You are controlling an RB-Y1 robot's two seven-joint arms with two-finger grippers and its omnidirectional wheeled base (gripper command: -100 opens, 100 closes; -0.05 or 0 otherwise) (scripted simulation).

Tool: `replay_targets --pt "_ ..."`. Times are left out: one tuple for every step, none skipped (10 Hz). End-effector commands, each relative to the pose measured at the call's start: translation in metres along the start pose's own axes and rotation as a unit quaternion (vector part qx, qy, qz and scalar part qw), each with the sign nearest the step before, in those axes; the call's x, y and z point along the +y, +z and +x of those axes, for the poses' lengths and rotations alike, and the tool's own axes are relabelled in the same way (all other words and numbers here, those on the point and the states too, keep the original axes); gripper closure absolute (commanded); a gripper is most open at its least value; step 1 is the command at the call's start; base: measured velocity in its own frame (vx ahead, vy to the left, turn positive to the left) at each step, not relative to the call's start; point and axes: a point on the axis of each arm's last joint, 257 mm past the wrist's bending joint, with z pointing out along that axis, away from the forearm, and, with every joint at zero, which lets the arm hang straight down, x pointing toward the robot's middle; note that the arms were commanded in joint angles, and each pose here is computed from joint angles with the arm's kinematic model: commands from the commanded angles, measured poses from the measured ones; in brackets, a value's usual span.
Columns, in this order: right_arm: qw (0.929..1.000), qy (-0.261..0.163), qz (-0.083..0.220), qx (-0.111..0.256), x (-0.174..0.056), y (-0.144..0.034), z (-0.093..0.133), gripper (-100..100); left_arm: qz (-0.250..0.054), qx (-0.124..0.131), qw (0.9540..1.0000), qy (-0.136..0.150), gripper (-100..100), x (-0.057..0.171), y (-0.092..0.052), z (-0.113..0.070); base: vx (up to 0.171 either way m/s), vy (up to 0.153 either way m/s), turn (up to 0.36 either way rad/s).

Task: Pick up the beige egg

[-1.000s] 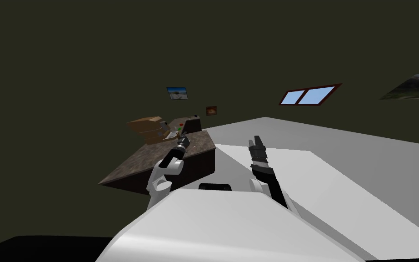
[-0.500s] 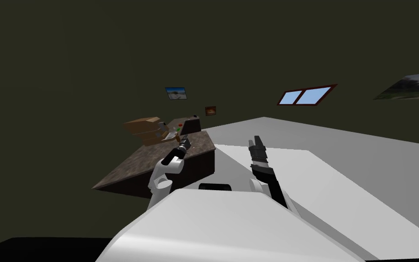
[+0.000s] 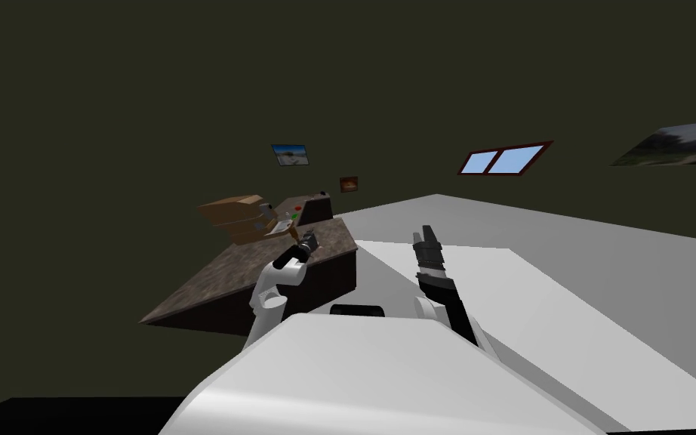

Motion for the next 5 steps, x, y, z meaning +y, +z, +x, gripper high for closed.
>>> replay_targets --pt "1.0 0.0 0.0 0.0 0.0 0.0 0.0 0 -0.022 -0.005 0.9997 -0.002 -100 0.011 0.001 -0.003 0.036 0.002 -0.014" --pt "1.0 0.0 0.0 0.0 0.0 0.0 0.0 0 -0.042 -0.007 0.9991 -0.005 -100 0.023 0.003 -0.004 0.043 -0.001 -0.026" --pt "1.0 0.0 0.0 0.0 0.0 0.0 0.0 0 -0.052 -0.01 0.9986 -0.005 -100 0.028 0.003 -0.006 0.038 0.001 -0.015" --pt "1.0 0.0 0.0 0.0 0.0 0.0 0.0 0 -0.073 -0.013 0.9972 -0.007 -100 0.039 0.005 -0.008 0.047 -0.001 -0.024" --pt "1.0 0.0 0.0 0.0 0.0 0.0 0.0 0 -0.081 -0.016 0.9965 -0.007 -100 0.043 0.004 -0.01 0.04 0.001 -0.013"
